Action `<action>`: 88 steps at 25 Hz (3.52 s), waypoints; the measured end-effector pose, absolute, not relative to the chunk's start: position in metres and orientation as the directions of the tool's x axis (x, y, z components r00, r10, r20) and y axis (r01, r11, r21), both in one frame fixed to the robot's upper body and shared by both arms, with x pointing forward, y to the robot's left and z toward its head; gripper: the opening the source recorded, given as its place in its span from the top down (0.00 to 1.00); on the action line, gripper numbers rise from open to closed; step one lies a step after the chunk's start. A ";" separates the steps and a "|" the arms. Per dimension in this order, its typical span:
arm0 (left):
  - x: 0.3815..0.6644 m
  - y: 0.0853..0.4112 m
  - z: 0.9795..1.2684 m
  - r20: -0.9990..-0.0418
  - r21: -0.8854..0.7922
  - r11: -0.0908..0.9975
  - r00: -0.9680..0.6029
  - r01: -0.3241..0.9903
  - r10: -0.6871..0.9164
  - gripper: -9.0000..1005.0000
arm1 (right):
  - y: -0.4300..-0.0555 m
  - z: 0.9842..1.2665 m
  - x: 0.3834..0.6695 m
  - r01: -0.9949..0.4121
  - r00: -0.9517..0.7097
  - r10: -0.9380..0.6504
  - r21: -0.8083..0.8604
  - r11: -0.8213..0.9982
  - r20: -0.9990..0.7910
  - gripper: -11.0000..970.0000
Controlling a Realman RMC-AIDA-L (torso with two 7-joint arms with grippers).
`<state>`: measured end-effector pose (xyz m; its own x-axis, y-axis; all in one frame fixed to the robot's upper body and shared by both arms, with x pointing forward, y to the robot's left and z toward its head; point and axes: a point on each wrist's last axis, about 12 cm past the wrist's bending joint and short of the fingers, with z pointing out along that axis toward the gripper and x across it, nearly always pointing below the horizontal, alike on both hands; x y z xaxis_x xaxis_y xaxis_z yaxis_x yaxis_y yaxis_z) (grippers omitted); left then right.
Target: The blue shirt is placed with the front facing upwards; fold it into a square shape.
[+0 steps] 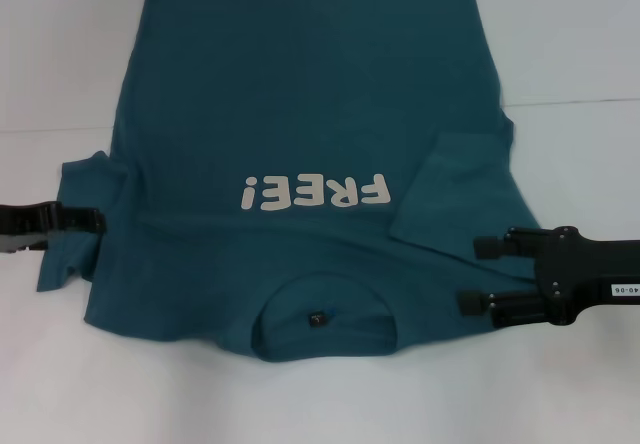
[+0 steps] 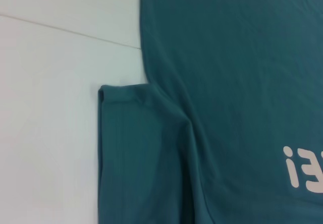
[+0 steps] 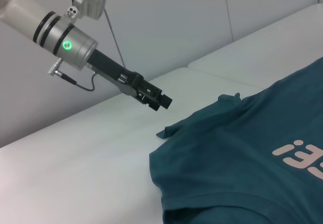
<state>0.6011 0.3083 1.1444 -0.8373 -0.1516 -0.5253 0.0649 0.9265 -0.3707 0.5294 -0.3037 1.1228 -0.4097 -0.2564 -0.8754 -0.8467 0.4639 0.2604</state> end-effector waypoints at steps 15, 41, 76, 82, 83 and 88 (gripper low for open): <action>0.602 0.315 1.132 -0.503 -0.334 0.942 -0.847 0.007 -0.172 0.14 | -0.300 1.120 0.534 -0.847 -0.410 -0.254 0.262 0.463 -0.876 0.02; 0.594 0.340 1.103 -0.454 -0.477 0.877 -0.839 -0.056 -0.301 0.14 | -0.294 1.115 0.538 -0.841 -0.425 -0.241 0.282 0.462 -0.872 0.02; 0.601 0.336 1.084 -0.452 -0.433 0.897 -0.839 -0.090 -0.302 0.14 | -0.289 1.114 0.542 -0.840 -0.433 -0.233 0.296 0.455 -0.871 0.02; 0.602 0.336 1.085 -0.457 -0.430 0.899 -0.837 -0.090 -0.302 0.14 | -0.289 1.114 0.542 -0.840 -0.433 -0.233 0.296 0.455 -0.871 0.02; 0.602 0.336 1.085 -0.458 -0.429 0.899 -0.837 -0.089 -0.301 0.14 | -0.289 1.114 0.542 -0.840 -0.433 -0.233 0.296 0.455 -0.871 0.02; 0.604 0.336 1.087 -0.466 -0.424 0.902 -0.834 -0.083 -0.296 0.14 | -0.289 1.114 0.543 -0.837 -0.434 -0.232 0.295 0.461 -0.871 0.02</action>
